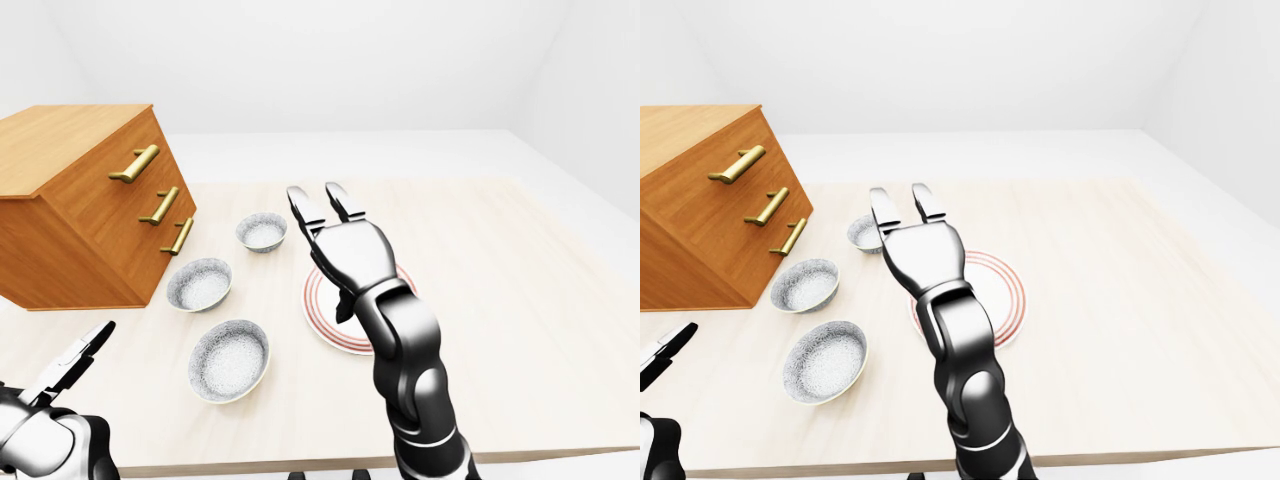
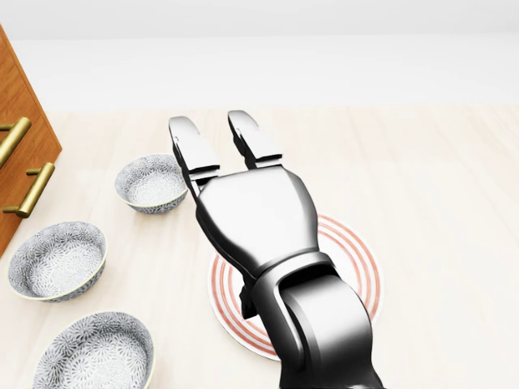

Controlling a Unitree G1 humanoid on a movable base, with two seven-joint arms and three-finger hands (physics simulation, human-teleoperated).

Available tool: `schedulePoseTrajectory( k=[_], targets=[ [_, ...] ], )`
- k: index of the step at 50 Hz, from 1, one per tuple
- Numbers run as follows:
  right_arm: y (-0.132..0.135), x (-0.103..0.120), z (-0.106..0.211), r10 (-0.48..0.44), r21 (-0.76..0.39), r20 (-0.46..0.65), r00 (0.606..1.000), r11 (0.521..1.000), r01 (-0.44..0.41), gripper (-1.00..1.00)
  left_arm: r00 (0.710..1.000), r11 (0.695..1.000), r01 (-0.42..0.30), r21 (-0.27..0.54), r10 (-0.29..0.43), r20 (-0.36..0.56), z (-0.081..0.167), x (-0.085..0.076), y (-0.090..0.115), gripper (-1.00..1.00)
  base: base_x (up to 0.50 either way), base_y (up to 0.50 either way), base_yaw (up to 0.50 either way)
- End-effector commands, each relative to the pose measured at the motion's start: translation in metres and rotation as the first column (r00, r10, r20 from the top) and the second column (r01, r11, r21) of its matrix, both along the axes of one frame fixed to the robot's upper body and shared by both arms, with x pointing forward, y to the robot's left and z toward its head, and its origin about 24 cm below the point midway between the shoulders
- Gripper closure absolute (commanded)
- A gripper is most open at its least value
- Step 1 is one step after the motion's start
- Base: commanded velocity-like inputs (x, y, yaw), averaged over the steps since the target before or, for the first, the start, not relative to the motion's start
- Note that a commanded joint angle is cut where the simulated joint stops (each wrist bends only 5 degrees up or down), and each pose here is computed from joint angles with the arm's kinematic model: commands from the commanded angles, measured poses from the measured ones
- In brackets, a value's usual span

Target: Put the bowl at the front on the plate.

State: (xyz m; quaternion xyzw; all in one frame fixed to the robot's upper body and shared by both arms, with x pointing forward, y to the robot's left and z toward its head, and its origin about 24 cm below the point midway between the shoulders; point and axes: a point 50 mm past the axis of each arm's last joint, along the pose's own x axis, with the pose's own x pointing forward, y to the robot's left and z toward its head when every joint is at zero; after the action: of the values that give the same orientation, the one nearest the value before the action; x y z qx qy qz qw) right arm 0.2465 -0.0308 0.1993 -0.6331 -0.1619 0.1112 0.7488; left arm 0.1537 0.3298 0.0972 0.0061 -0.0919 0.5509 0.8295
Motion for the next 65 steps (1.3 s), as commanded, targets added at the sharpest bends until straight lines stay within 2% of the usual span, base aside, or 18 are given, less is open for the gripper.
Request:
schedulePoseTrajectory(
  k=[1, 11, 25, 31, 34, 39, 41, 45, 47, 50, 56, 59, 65],
  targets=[
    [0.021, 0.004, -0.009, 0.073, -0.002, -0.064, 0.995, 0.997, -0.073, -1.0, 1.0, 1.0, -0.002, -0.003, 0.002, 0.003, 0.0, 0.0, 0.001, -1.0, 0.0, 0.0, 0.0],
    [0.043, 0.001, -0.015, 0.139, -0.007, -0.109, 0.984, 0.99, -0.14, -1.0, 1.0, 1.0, -0.002, 0.002, 0.002, 0.013, 0.003, 0.0, 0.001, -1.0, 0.0, 0.0, 0.0],
    [0.059, -0.006, -0.028, 0.222, -0.001, -0.167, 0.961, 0.974, -0.225, -1.0, 1.0, 1.0, -0.003, -0.001, 0.003, 0.013, 0.002, 0.0, 0.001, -1.0, 0.0, 0.0, 0.0],
    [0.062, -0.013, -0.026, 0.251, -0.008, -0.148, 0.957, 0.967, -0.255, -1.0, 1.0, 1.0, -0.002, -0.002, 0.002, 0.011, 0.002, 0.0, 0.001, -1.0, 0.0, 0.0, 0.0],
    [0.064, -0.017, -0.025, 0.269, -0.054, -0.118, 0.956, 0.959, -0.277, -1.0, 1.0, 1.0, -0.002, -0.009, 0.002, 0.001, -0.001, 0.001, 0.001, -1.0, 0.0, 0.0, 0.0],
    [0.072, -0.028, -0.033, 0.347, -0.064, -0.138, 0.928, 0.932, -0.358, -1.0, 1.0, 1.0, -0.002, -0.001, 0.002, 0.009, 0.001, 0.0, 0.001, -1.0, 0.0, 0.0, 0.0],
    [0.072, -0.029, -0.036, 0.355, -0.089, -0.137, 0.925, 0.925, -0.368, -1.0, 1.0, 1.0, -0.001, -0.002, 0.001, 0.007, 0.001, 0.0, 0.0, -1.0, 0.0, 0.0, 0.0],
    [0.075, -0.034, -0.03, 0.387, -0.053, -0.121, 0.914, 0.917, -0.395, -1.0, 1.0, 1.0, -0.001, -0.009, 0.001, -0.006, -0.002, 0.002, 0.001, -1.0, 0.0, 0.0, 0.0],
    [0.075, -0.035, -0.028, 0.369, -0.078, -0.104, 0.924, 0.923, -0.377, -1.0, 1.0, 1.0, -0.001, -0.007, 0.001, -0.004, -0.002, 0.001, 0.001, -1.0, 0.0, 0.0, 0.0],
    [0.082, -0.043, -0.028, 0.433, -0.026, -0.118, 0.894, 0.898, -0.439, -1.0, 1.0, 1.0, -0.002, -0.002, 0.002, 0.002, 0.0, 0.001, 0.001, -1.0, 0.0, 0.0, 0.0],
    [0.089, -0.049, -0.038, 0.451, -0.025, -0.163, 0.877, 0.887, -0.461, -1.0, 1.0, 1.0, -0.002, -0.002, 0.002, -0.001, 0.0, 0.001, 0.001, -1.0, 0.0, 0.0, 0.0],
    [0.092, -0.051, -0.036, 0.441, -0.02, -0.161, 0.883, 0.893, -0.45, -1.0, 1.0, 1.0, -0.002, -0.001, 0.002, 0.001, 0.0, 0.001, 0.001, -1.0, 0.0, 0.0, 0.0],
    [0.086, -0.049, -0.047, 0.433, -0.019, -0.204, 0.878, 0.895, -0.446, -1.0, 1.0, 1.0, -0.002, 0.002, 0.002, 0.007, 0.002, -0.001, 0.001, -1.0, 0.0, 0.0, 0.0]
  ],
)
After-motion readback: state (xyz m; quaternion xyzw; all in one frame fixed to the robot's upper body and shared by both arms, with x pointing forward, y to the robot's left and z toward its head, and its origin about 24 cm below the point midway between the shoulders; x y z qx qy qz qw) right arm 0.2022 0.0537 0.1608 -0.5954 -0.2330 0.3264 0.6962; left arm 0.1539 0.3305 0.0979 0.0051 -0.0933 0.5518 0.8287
